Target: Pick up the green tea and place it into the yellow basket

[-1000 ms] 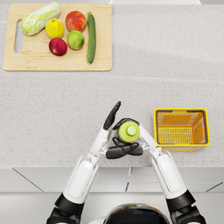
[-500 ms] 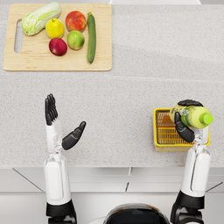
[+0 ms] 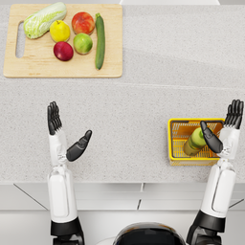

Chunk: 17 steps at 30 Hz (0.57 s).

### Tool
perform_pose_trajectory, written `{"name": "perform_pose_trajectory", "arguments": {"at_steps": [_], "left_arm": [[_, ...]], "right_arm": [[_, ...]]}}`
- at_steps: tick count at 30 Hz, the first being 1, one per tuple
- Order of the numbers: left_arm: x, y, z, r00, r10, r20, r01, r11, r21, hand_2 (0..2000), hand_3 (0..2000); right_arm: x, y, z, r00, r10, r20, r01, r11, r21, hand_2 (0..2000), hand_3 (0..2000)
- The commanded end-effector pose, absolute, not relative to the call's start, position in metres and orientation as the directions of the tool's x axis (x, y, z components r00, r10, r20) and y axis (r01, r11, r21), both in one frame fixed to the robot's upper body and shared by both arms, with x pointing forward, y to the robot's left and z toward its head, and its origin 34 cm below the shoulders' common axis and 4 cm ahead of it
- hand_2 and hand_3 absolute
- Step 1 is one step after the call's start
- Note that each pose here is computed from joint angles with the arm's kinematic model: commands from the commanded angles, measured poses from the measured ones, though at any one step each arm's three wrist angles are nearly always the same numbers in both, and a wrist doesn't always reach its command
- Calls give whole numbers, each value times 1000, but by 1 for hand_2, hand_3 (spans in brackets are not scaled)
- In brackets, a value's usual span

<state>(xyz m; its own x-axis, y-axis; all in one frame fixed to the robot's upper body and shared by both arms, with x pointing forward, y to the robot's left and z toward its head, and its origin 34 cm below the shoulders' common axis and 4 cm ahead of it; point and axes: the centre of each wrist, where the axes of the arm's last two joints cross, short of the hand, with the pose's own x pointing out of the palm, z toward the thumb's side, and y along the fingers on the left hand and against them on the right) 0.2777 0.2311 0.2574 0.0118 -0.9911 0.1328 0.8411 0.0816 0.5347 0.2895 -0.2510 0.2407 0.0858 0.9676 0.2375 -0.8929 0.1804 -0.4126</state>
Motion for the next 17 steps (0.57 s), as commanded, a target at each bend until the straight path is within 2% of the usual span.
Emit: {"name": "perform_pose_trajectory", "arguments": {"at_steps": [1, 2, 5, 6, 7, 8, 17], "left_arm": [[296, 251, 302, 48, -993, 105, 774, 103, 625, 0, 0], [299, 259, 310, 69, -992, 106, 761, 121, 637, 0, 0], [300, 274, 310, 114, -982, 149, 754, 183, 631, 0, 0], [300, 275, 306, 119, -981, 154, 761, 190, 621, 0, 0], [300, 273, 300, 116, -981, 153, 773, 186, 607, 0, 0], [299, 267, 298, 99, -985, 141, 779, 165, 605, 0, 0], [300, 272, 294, 116, -981, 155, 784, 186, 593, 0, 0]], "right_arm": [[278, -250, 290, 51, 981, 187, -792, 154, -591, 0, 0], [280, -255, 295, 66, 980, 186, -775, 168, -610, 0, 0], [277, -262, 295, 97, 972, 213, -753, 212, -623, 0, 0], [277, -262, 293, 99, 971, 215, -755, 215, -620, 0, 0], [280, -258, 285, 94, 972, 215, -774, 207, -599, 0, 0], [279, -259, 286, 97, 972, 216, -769, 211, -603, 0, 0], [277, -261, 288, 104, 970, 219, -759, 220, -613, 0, 0]]}}
